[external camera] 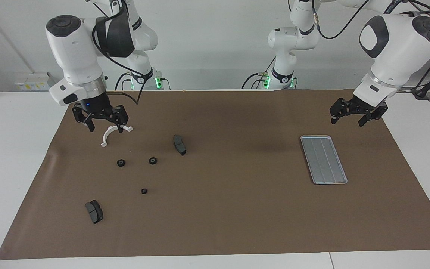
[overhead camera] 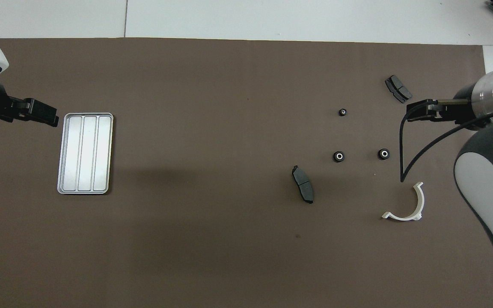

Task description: Place bearing gear from tray to pile

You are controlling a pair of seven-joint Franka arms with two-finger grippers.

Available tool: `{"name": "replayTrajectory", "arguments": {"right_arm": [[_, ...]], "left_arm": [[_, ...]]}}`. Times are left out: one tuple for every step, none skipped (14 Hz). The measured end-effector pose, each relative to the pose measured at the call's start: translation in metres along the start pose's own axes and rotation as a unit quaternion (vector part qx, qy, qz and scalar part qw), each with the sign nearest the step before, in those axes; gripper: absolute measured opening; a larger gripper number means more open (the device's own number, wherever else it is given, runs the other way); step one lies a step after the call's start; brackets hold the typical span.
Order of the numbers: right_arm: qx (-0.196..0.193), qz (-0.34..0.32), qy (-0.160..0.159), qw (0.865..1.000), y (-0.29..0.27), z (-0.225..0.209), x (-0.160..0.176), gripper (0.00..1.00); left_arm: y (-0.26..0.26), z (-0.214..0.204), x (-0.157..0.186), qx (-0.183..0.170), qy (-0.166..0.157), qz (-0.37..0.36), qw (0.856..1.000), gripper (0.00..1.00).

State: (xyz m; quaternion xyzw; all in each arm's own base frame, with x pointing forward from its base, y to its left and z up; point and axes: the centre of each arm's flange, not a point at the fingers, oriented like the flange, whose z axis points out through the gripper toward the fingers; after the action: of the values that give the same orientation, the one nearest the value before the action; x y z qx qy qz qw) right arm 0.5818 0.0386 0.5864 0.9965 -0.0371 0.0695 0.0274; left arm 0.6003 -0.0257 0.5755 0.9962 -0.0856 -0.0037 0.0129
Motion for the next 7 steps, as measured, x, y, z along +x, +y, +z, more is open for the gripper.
{"name": "replayTrajectory", "arguments": {"right_arm": [[0.0,0.0,0.004,1.0,0.0,-0.006,0.0,1.0],[0.0,0.001,0.005,1.0,0.001,-0.013,0.001,1.0],[0.0,0.003,0.004,1.0,0.002,-0.021,0.001,1.0],[-0.001,0.005,0.003,1.0,0.005,-0.028,0.0,1.0],[-0.002,0.007,0.001,1.0,0.008,-0.034,0.0,1.0],[-0.002,0.009,-0.003,1.0,0.01,-0.04,0.0,1.0],[-0.003,0.01,-0.008,1.0,0.011,-0.044,-0.002,1.0]], "left_arm": [[0.0,0.0,0.0,0.0,0.0,0.0,1.0,1.0],[0.0,0.0,0.0,0.0,0.0,0.0,1.0,1.0],[0.0,0.0,0.0,0.0,0.0,0.0,1.0,1.0],[0.0,0.0,0.0,0.0,0.0,0.0,1.0,1.0],[0.0,0.0,0.0,0.0,0.0,0.0,1.0,1.0],[0.0,0.0,0.0,0.0,0.0,0.0,1.0,1.0],[0.0,0.0,0.0,0.0,0.0,0.0,1.0,1.0]]}}
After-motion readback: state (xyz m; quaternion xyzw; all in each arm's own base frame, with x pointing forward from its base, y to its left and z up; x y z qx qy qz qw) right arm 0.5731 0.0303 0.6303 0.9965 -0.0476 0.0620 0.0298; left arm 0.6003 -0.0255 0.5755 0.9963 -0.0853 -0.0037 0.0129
